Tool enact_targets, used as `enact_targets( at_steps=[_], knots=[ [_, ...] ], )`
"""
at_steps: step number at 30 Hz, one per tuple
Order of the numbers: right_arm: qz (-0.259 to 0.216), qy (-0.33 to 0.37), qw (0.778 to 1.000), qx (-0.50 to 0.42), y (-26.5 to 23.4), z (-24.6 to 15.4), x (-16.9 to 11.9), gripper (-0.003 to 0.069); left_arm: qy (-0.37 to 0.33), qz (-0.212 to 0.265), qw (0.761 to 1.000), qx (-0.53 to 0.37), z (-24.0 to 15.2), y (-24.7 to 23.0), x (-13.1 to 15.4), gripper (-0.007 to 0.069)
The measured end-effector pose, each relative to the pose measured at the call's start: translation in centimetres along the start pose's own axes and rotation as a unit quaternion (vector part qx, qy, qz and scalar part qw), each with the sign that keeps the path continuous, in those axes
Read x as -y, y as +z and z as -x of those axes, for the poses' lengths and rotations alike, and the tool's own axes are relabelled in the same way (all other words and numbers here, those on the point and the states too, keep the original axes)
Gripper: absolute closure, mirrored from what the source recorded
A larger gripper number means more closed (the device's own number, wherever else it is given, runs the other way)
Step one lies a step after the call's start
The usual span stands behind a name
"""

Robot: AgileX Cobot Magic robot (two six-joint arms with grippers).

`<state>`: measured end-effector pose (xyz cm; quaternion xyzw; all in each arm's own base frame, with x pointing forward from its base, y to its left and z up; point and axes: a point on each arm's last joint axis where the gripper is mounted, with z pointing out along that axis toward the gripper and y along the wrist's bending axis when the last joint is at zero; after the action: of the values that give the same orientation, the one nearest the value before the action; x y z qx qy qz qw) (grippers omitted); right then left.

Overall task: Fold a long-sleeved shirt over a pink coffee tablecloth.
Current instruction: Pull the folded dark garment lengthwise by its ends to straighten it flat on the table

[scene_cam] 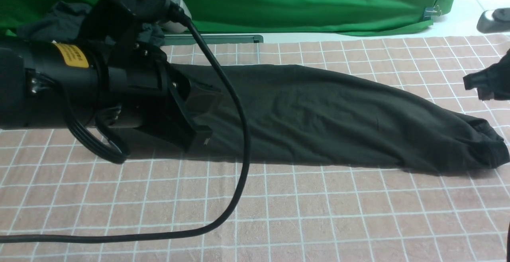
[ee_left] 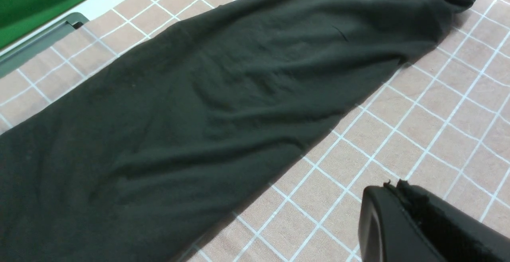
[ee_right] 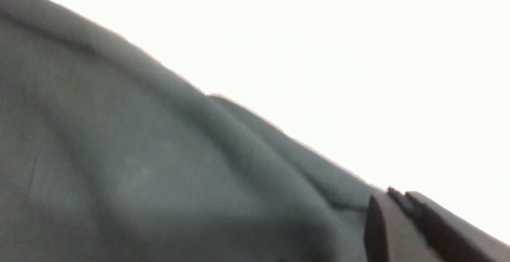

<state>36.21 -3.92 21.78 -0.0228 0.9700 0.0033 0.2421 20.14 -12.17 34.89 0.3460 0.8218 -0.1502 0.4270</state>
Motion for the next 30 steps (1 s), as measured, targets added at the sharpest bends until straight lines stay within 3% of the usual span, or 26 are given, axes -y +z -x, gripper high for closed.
enact_targets(
  at_steps=[1,5,6,7,10,15,21,25,30],
  knots=[
    [0.005,0.002,1.000,-0.015,0.2,-0.3,-0.1,0.0599,0.000,0.000,1.000,0.000,0.0,0.0,0.0,0.0610],
    [0.016,0.006,0.998,-0.060,1.8,-1.3,-0.2,0.0363,0.000,0.000,1.000,0.000,0.0,0.0,0.0,0.0610],
    [0.016,0.006,0.998,-0.061,1.9,-1.4,-0.2,0.0349,0.000,0.000,1.000,0.000,0.0,0.0,0.0,0.0610],
    [0.016,0.007,0.998,-0.068,2.6,-1.5,-0.1,0.0239,0.000,0.000,1.000,0.000,0.0,0.0,0.0,0.0610],
    [0.020,0.013,0.997,-0.076,3.9,-1.8,-0.1,0.0179,0.000,0.000,1.000,0.000,0.0,0.0,0.0,0.0610],
    [0.029,0.025,0.996,-0.086,5.5,-2.2,-0.2,0.0256,0.000,0.000,1.000,0.000,0.0,0.0,0.0,0.0610],
    [0.032,0.017,0.996,-0.086,5.9,-2.2,-0.2,0.0403,0.000,0.000,1.000,0.000,0.0,0.0,0.0,0.0610],
    [0.037,0.006,0.995,-0.092,5.8,-2.3,-0.3,0.0578,0.000,0.000,1.000,0.000,0.0,0.0,0.0,0.0610],
    [0.039,0.000,0.995,-0.094,5.7,-2.4,-0.4,0.0620,0.000,0.000,1.000,0.000,0.0,0.0,0.0,0.0610]
  ],
)
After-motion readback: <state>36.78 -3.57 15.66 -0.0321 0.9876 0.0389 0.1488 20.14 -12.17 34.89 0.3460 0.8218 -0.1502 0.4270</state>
